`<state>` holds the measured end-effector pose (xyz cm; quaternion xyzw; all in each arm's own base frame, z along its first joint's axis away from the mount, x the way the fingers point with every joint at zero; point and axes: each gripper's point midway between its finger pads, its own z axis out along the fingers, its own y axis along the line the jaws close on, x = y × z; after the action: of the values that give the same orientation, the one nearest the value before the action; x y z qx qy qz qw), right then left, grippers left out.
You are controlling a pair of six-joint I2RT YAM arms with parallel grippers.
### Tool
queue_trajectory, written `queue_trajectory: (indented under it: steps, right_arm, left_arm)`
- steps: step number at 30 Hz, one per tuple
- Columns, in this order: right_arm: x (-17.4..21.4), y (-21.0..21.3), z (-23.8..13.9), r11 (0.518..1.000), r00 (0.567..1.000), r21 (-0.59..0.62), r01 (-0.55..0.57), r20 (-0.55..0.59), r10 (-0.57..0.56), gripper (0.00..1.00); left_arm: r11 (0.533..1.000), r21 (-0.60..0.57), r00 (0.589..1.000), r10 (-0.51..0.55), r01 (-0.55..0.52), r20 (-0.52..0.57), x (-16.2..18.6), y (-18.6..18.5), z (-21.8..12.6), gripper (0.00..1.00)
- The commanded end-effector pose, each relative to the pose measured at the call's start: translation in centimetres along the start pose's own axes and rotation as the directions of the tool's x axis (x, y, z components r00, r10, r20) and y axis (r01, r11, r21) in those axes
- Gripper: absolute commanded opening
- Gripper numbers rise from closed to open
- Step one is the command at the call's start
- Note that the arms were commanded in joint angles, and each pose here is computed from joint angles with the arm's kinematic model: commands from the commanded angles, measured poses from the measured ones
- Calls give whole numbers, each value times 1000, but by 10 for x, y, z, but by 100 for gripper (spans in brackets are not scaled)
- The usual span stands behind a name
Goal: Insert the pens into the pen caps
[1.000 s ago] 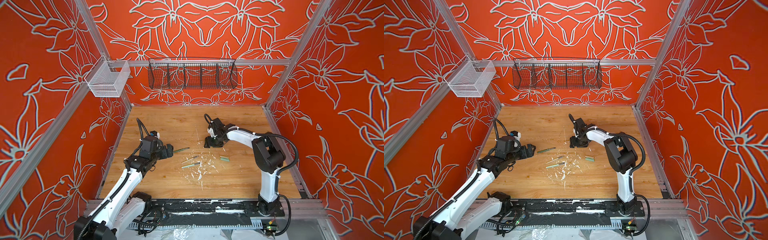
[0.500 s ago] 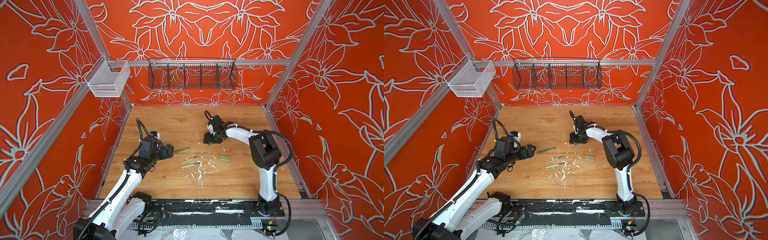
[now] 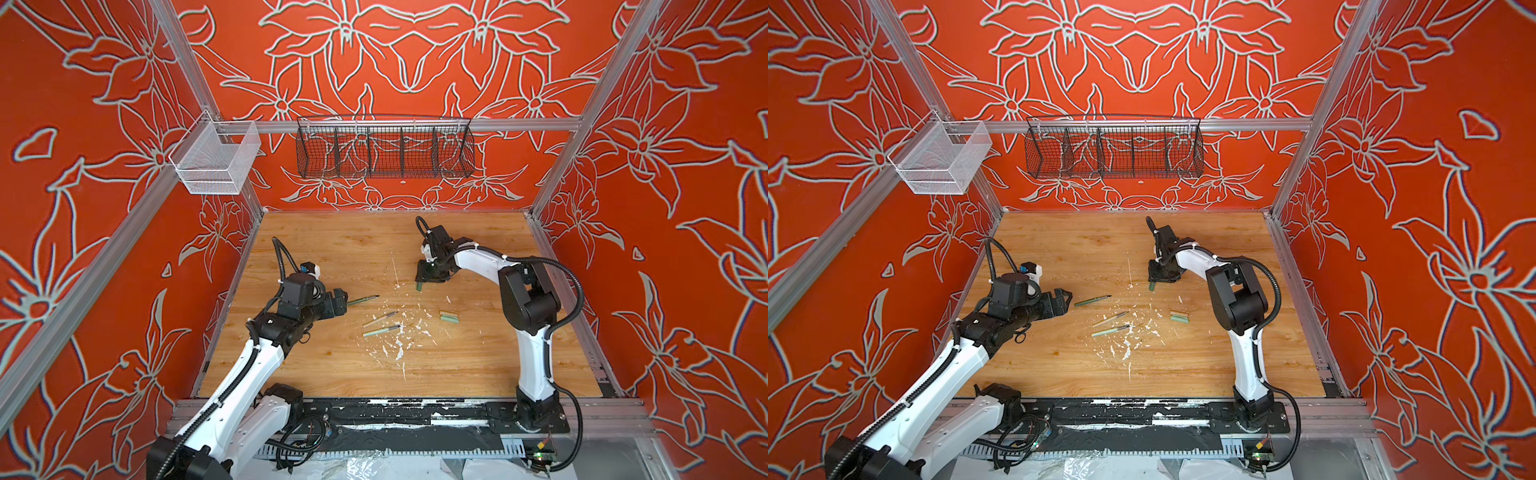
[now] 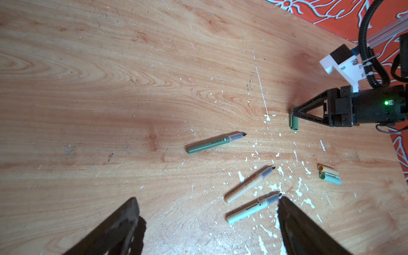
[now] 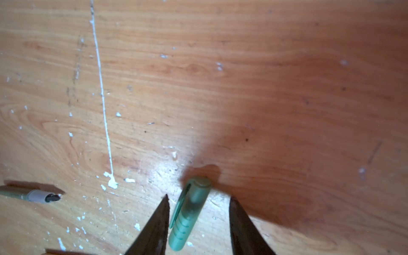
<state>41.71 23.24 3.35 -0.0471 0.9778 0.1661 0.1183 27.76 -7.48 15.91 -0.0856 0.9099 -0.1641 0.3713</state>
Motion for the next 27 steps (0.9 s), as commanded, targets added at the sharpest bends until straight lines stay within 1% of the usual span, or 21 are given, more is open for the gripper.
queue_trajectory:
  steps: [1,4,9,14,17,27]
  right_arm:
    - [1,-3,0,1000,1000,21,-20,-8,20,42]
    - [-1,0,0,1000,1000,19,-19,-4,19,38]
    - [0,-3,-2,994,1000,110,26,-15,-25,34]
    - [-1,-5,-2,992,1000,122,18,-16,-16,29]
    - [0,-11,-2,988,1000,157,13,-21,-9,28]
    - [-3,5,7,996,1000,82,-31,-3,31,28]
  left_arm:
    - [1000,17,1000,13,-13,-7,3,-2,3,97]
    - [1000,15,1000,14,-14,-15,5,-2,4,97]
    - [1000,10,1000,16,-15,-25,7,-1,7,97]
    - [1000,6,1000,16,-16,-18,8,1,10,97]
    - [1000,7,1000,16,-16,-13,8,2,12,97]
    - [1000,-2,999,23,-23,-48,15,4,17,97]
